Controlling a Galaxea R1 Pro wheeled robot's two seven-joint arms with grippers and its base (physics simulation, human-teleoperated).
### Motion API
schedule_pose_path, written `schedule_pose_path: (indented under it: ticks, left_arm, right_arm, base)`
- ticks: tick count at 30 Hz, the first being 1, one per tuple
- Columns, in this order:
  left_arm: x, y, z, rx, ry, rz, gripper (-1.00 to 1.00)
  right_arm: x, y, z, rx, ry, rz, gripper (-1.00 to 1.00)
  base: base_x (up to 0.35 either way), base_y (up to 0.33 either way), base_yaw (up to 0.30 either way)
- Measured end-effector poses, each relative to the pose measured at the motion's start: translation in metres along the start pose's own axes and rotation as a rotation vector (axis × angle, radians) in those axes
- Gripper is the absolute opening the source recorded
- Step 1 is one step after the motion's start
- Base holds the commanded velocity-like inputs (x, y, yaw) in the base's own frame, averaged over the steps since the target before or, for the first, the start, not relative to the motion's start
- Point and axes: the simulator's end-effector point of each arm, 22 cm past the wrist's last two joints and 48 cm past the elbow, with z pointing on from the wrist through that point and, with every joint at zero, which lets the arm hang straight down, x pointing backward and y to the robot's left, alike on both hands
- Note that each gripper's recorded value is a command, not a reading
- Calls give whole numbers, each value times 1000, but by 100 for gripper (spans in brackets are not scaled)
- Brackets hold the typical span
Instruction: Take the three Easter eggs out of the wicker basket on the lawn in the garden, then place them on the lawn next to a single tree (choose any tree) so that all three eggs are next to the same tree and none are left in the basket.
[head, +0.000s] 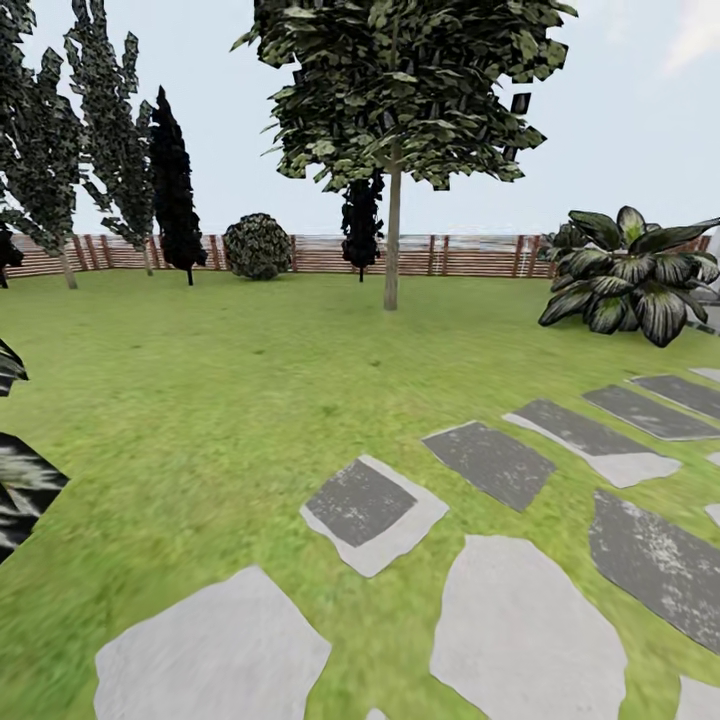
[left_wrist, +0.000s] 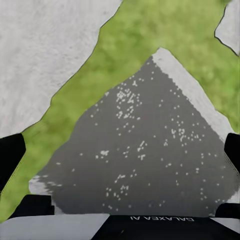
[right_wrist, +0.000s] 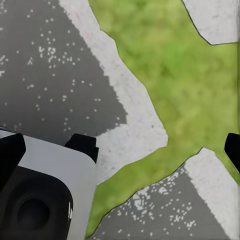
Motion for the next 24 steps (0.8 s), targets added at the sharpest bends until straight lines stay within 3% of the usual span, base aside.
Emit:
schedule_pose_path:
  ticks: [24]
  left_arm:
    - [0,0,0,0,0,0,100]
  right_arm:
    - [0,0,0,0,-2,2,100]
  base:
    - [335,0,0]
